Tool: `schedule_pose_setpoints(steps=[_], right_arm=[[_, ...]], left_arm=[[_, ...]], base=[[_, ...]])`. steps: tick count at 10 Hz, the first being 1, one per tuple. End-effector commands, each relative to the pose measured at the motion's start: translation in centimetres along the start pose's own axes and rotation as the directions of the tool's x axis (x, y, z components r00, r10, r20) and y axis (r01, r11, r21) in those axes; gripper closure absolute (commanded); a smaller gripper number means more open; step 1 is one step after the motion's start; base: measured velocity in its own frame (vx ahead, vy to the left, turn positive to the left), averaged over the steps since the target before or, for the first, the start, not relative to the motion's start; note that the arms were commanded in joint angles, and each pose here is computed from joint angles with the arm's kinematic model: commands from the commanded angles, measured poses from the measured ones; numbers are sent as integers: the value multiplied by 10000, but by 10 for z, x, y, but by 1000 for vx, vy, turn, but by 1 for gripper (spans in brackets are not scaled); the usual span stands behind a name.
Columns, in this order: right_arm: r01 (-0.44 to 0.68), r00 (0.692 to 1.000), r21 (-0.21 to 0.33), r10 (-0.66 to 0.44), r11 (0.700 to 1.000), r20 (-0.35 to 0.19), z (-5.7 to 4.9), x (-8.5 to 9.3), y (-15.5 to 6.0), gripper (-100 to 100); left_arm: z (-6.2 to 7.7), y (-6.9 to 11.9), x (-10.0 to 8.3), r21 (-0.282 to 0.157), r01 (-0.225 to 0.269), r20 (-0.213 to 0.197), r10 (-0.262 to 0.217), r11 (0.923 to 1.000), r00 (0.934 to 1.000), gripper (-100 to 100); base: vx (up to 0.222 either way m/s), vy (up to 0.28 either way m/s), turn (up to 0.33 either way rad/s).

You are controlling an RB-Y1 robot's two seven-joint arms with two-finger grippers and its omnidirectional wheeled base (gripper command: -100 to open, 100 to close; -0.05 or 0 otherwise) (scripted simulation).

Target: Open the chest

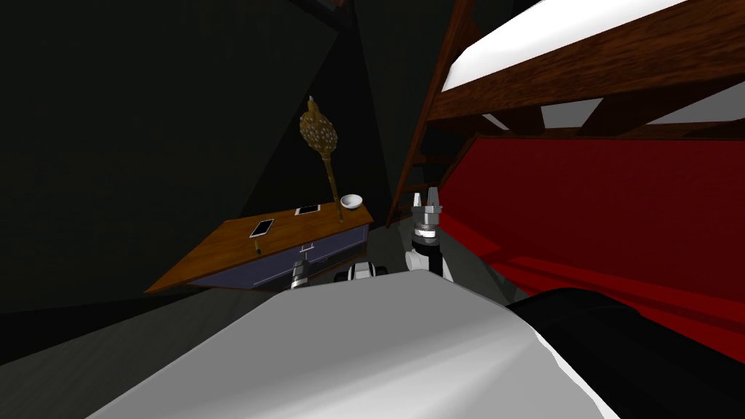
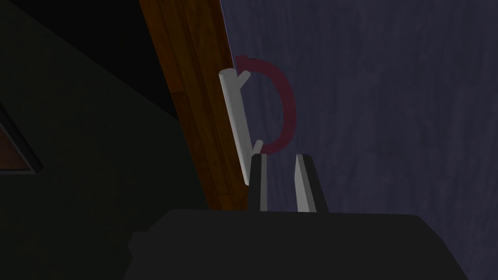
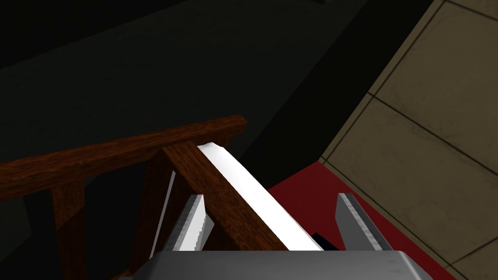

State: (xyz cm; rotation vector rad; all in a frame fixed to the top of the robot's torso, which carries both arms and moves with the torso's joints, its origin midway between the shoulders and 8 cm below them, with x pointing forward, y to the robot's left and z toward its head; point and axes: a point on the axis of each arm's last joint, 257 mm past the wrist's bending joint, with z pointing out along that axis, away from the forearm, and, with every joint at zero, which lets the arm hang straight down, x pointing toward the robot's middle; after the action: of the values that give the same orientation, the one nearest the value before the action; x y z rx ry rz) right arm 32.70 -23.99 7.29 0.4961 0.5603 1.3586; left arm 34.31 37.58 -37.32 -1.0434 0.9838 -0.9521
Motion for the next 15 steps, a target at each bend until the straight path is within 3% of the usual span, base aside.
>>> schedule_pose_setpoints(steps=[1, 4, 5, 8, 9, 12, 14, 15], right_arm=[[0, 10000, 0, 0, 10000, 0, 0, 0, 0, 0], [-1, 10000, -1, 1, 10000, 1, 0, 0, 0, 0], [-1, 10000, 0, 1, 10000, 0, 0, 0, 0, 0], [-1, 10000, -1, 1, 10000, 0, 0, 0, 0, 0], [0, 10000, 0, 0, 10000, 0, 0, 0, 0, 0], [0, 10000, 0, 0, 10000, 0, 0, 0, 0, 0], [0, 10000, 0, 0, 10000, 0, 0, 0, 0, 0], [0, 10000, 0, 0, 10000, 0, 0, 0, 0, 0]], left_arm=[[16, -13, -5, 329, -9, 124, 5, 9995, 9999, -100], [27, -13, -3, 298, 36, 95, -39, 9996, 9999, -100], [26, -12, 17, 184, 475, 194, -479, 9987, 9987, -100], [23, -11, 38, 59, 964, 320, -965, 9953, 9948, -100], [23, -12, 33, 90, 868, 296, -870, 9962, 9958, -100], [54, -17, 34, 96, 883, 198, -885, 9960, 9959, -100], [54, -17, 36, 104, 877, 204, -879, 9961, 9959, -100], [41, -15, 34, 89, 883, 242, -885, 9961, 9958, 100]], base=[[-25, -26, 39], [-53, -47, 30], [-29, -20, 30], [-13, -18, -2], [-4, -7, 0], [-1, -10, 36], [0, -5, 3], [1, 5, -44]])
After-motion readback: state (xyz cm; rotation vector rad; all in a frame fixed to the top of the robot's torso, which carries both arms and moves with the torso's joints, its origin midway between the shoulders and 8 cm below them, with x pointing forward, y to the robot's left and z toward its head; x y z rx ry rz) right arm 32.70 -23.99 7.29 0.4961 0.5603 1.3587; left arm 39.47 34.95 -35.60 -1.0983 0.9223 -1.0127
